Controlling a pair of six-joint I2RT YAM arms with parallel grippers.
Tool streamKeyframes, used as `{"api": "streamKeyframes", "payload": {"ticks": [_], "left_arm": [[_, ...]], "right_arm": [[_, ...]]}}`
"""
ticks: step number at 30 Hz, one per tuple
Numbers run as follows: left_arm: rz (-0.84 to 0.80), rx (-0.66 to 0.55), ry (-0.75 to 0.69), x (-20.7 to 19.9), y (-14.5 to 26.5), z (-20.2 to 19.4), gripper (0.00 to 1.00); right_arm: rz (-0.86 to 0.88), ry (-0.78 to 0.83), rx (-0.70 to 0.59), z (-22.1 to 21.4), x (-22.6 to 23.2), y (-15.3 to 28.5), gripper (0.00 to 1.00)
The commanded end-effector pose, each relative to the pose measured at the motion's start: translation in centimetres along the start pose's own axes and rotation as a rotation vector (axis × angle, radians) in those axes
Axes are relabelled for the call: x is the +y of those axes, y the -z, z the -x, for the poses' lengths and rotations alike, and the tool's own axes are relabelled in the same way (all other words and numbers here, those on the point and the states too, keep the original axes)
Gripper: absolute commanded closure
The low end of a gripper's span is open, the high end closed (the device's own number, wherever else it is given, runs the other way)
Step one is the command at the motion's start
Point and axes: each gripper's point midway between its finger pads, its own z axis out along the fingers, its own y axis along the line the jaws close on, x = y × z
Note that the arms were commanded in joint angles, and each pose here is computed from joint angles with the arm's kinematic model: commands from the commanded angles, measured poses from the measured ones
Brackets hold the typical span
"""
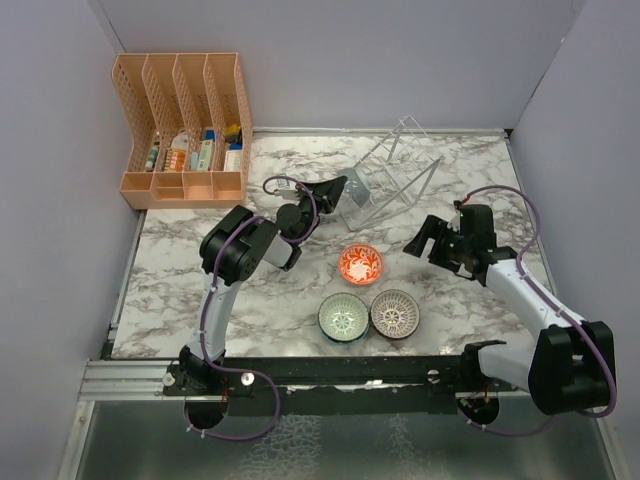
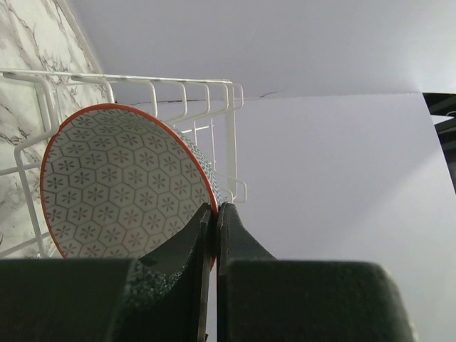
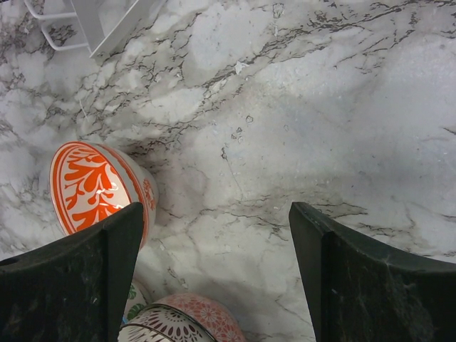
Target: Load the bowls into the dish rack
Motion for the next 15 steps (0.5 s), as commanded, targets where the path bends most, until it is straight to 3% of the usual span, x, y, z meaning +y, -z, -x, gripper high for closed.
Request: {"api": "streamKeyframes", "payload": {"ticks": [1,15], "left_arm": [[-0.276,0.018,0.046,-6.6,0.9,-0.6,1.00],[-0.171,0.018,0.095,-2.4,2.0,-0.2,0.97]], "right_arm": [[0.026,0.026,-0.021,1.2,0.9,0.0,0.17],[0.039,0.030,-0.017,1.0,1.0,-0.2,0.17]]}}
